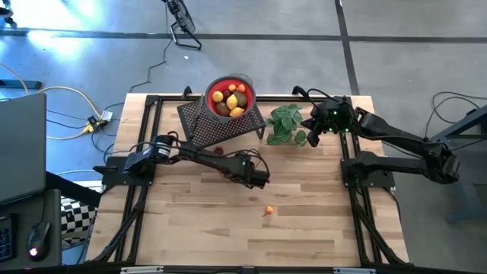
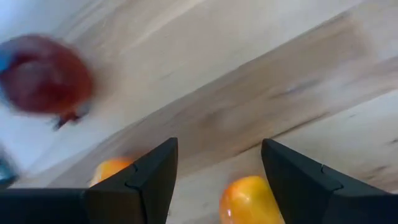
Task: Pick & Place Fruit
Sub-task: Put the orange pear into the red basket on the shelf
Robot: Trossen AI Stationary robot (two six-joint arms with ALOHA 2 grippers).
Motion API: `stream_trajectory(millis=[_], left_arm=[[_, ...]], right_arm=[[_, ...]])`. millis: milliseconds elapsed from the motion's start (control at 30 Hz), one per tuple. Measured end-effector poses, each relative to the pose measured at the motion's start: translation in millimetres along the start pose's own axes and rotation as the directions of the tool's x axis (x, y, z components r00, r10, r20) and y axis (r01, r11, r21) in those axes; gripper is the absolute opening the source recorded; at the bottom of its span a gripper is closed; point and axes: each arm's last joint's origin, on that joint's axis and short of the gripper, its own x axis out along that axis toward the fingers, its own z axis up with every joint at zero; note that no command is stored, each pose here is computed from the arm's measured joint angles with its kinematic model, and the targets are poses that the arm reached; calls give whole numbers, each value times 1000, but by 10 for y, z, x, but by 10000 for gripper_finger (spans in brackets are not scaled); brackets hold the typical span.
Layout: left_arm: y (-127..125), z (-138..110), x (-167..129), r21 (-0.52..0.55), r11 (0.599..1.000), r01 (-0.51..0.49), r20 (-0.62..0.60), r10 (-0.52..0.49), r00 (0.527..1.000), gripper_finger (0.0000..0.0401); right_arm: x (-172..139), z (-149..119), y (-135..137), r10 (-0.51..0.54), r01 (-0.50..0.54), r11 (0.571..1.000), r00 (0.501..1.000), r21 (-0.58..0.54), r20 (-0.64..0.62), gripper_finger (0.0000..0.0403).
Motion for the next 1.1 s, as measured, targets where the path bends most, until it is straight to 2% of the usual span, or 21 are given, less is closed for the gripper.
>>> stream_trajectory(millis=[100, 333, 467, 567, 667, 800, 933, 1100], left_arm=[[-13, 58, -132, 5, 1000, 5, -15, -5, 1000, 225], [-68, 217, -477, 139, 987, 86, -7, -86, 996, 225], [-68, 291, -656, 144, 983, 118, -6, -118, 993, 225], [-34, 293, -725, 147, 982, 119, -61, -112, 992, 225], [-16, 277, -754, 118, 984, 136, -134, -120, 984, 225], [35, 240, -733, 1, 995, 98, -259, -94, 961, 225], [60, 198, -656, -67, 997, 34, -278, -52, 959, 225], [39, 170, -585, -63, 997, 46, -288, -62, 956, 225]], right_arm=[[0, 0, 0, 0, 0, 1000, 1000, 0, 0, 2], [0, 0, -1, 0, 0, 1000, 1000, 0, 0, 2], [0, -1, 0, 2, -2, 1000, 1000, 0, -1, 2], [1, -1, 0, 2, -2, 1000, 1000, 0, -1, 2], [0, -1, 0, 2, -2, 1000, 1000, 0, -1, 2], [1, -1, 1, 3, -3, 1000, 1000, 3, -1, 2], [0, -1, 0, 2, -2, 1000, 1000, 3, -1, 2], [1, -1, 0, 3, -3, 1000, 1000, 3, -1, 2]])
